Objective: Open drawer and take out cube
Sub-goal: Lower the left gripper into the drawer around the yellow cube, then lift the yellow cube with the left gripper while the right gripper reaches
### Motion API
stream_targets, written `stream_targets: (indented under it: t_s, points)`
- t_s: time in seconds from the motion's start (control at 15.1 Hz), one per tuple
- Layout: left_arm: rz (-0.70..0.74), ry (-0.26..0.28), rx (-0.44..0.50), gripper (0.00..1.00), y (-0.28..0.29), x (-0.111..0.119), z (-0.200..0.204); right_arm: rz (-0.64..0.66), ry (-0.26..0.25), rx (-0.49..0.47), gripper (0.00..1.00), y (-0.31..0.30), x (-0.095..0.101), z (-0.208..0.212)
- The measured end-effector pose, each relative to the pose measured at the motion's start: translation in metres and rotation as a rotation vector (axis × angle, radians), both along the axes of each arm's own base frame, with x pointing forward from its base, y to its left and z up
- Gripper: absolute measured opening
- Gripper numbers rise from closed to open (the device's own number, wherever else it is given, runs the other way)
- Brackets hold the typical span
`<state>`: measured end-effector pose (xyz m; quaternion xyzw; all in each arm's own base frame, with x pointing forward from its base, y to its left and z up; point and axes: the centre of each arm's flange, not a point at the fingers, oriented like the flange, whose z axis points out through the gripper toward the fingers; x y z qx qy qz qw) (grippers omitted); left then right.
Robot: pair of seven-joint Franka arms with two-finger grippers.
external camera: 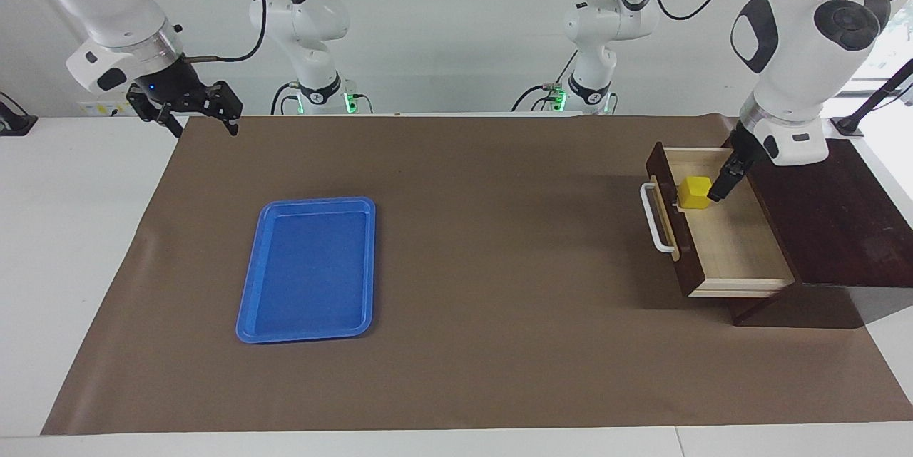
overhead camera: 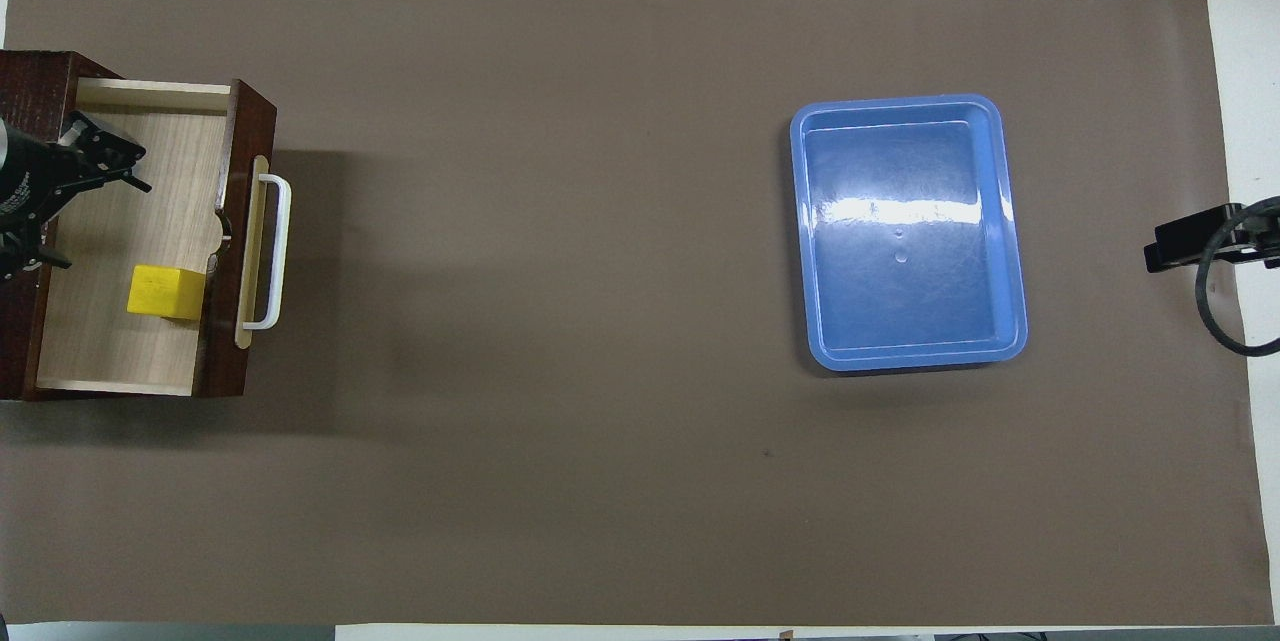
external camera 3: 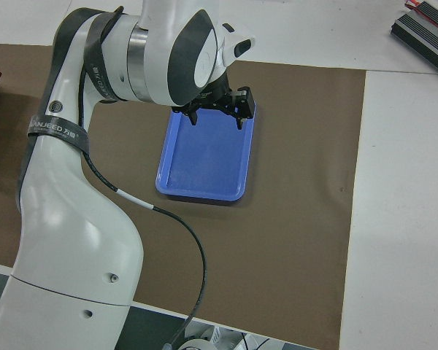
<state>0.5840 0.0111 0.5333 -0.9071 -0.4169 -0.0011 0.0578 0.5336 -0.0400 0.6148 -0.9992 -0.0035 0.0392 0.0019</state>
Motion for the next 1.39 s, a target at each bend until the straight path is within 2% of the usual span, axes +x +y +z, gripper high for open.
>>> stream_targets:
  t_s: [0.26,0.53,0.73,1.19,1.26,1.39]
  points:
    - [0.313,-0.084,0.004,1.00,0.025,-0.022,-0.043,0.000,0.000,0.000,1.00,0.000,0.000,0.000]
    - [0.488,-0.088,0.010,1.00,0.033,-0.044,-0.069,0.000,0.001,0.000,1.00,0.000,0.000,0.000]
    - [0.532,-0.081,0.014,1.00,0.032,-0.051,-0.078,0.000,0.004,0.000,1.00,0.000,0.000,0.000]
    - [0.530,-0.086,0.009,1.00,0.025,-0.062,-0.102,0.003,0.014,0.001,1.00,0.002,-0.001,-0.001]
    - [0.537,-0.090,0.008,0.92,0.025,-0.062,-0.103,0.004,0.017,0.001,1.00,0.002,-0.002,-0.002]
    - [0.550,-0.100,0.006,0.68,0.025,-0.061,-0.102,0.006,0.021,0.001,1.00,0.003,-0.002,-0.003]
